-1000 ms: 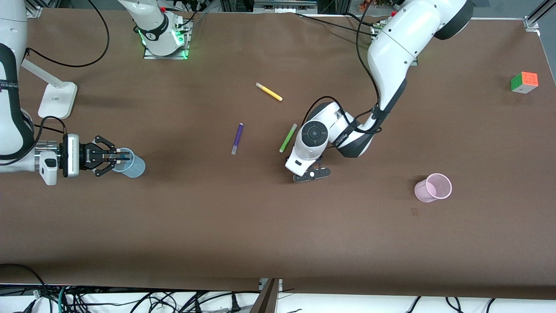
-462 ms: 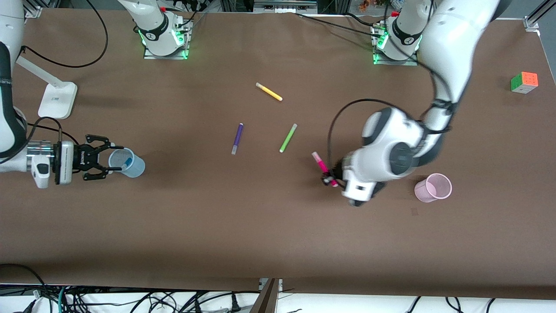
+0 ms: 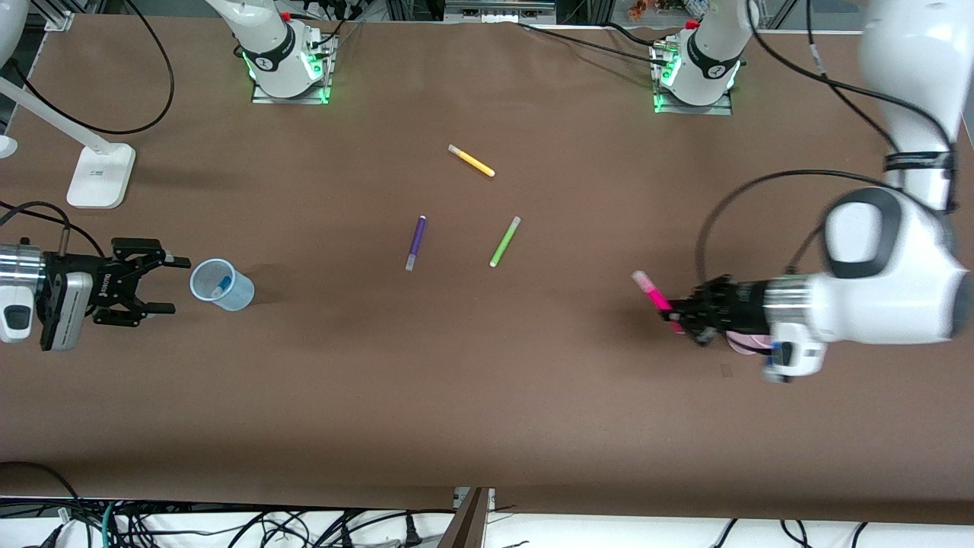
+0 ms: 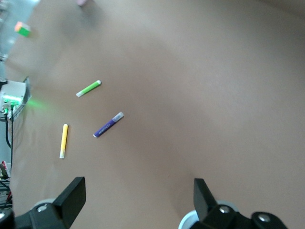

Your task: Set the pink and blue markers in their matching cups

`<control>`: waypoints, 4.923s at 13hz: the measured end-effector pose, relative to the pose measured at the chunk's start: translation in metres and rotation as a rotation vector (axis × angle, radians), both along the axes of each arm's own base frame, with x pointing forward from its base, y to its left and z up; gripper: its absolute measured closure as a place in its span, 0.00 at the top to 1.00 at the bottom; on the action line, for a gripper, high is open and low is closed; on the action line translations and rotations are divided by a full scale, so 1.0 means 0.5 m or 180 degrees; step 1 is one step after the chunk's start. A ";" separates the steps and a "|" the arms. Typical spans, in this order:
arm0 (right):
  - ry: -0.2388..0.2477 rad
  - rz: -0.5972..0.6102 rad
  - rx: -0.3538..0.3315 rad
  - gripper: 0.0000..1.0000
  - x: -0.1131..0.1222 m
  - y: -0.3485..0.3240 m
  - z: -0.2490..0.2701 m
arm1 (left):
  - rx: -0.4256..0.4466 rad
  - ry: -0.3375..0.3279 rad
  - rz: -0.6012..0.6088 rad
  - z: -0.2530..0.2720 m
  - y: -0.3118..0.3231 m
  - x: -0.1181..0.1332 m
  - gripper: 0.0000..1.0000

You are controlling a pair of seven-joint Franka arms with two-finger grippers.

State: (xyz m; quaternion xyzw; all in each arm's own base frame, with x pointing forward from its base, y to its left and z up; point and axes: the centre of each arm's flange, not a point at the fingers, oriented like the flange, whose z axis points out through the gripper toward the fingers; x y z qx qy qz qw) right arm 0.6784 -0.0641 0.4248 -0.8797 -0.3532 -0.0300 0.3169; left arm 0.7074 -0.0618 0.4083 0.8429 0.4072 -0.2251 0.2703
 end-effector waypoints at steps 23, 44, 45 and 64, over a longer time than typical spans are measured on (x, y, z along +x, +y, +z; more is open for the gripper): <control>0.0758 -0.2119 -0.2197 1.00 -0.202 0.125 0.381 | -0.1908 -0.0221 0.0242 -0.475 0.502 -0.148 0.18; 0.0666 -0.2097 -0.2373 1.00 -0.252 0.130 0.355 | -0.1999 -0.0422 0.0353 -0.501 0.539 -0.156 1.00; 0.0659 -0.2105 -0.2372 1.00 -0.248 0.128 0.356 | -0.1999 -0.0422 0.0353 -0.501 0.539 -0.156 1.00; 0.0628 -0.2042 -0.2373 1.00 -0.237 0.152 0.351 | -0.1137 -0.0034 0.0214 0.010 0.398 -0.060 1.00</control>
